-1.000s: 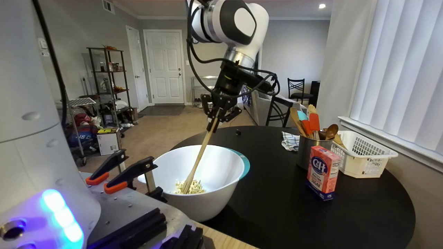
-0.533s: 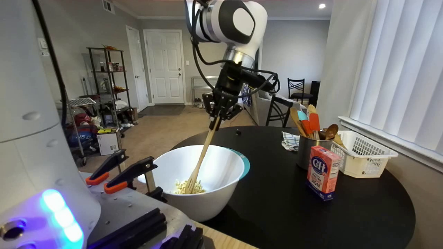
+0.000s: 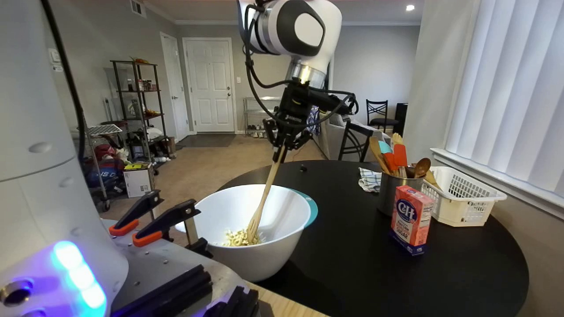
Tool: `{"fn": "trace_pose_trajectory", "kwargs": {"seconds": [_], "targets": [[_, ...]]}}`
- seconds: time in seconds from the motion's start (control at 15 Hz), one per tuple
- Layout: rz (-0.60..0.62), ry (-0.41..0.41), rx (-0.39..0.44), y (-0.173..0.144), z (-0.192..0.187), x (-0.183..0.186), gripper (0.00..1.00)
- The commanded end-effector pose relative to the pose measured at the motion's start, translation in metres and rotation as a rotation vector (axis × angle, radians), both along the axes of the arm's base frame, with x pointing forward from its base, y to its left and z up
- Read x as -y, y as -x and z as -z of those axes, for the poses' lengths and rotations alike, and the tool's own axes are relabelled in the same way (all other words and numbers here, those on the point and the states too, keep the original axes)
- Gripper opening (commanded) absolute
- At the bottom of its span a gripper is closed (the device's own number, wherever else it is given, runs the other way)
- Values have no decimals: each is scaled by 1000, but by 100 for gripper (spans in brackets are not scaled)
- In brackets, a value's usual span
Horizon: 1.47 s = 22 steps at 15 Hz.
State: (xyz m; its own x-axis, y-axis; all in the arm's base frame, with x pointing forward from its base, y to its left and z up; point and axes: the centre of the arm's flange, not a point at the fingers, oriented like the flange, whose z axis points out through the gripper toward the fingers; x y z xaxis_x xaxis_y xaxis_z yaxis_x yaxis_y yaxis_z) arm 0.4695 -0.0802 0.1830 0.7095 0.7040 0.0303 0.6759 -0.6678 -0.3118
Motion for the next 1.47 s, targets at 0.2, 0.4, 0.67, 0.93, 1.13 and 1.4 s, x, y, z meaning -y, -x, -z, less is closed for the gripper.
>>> {"fn": "trace_pose_trajectory", "kwargs": {"seconds": [0.2,0.4,0.67,0.93,1.13,1.4], "targets": [[70,36,71,0,7,25,6],[92,83,82,5,15,36,6],[95,122,56,16,21,46,5],[87,181,28,24,16,55,5],[71,197,-9,29,12,57,5],[28,198,-49,34,12,60,5]]}}
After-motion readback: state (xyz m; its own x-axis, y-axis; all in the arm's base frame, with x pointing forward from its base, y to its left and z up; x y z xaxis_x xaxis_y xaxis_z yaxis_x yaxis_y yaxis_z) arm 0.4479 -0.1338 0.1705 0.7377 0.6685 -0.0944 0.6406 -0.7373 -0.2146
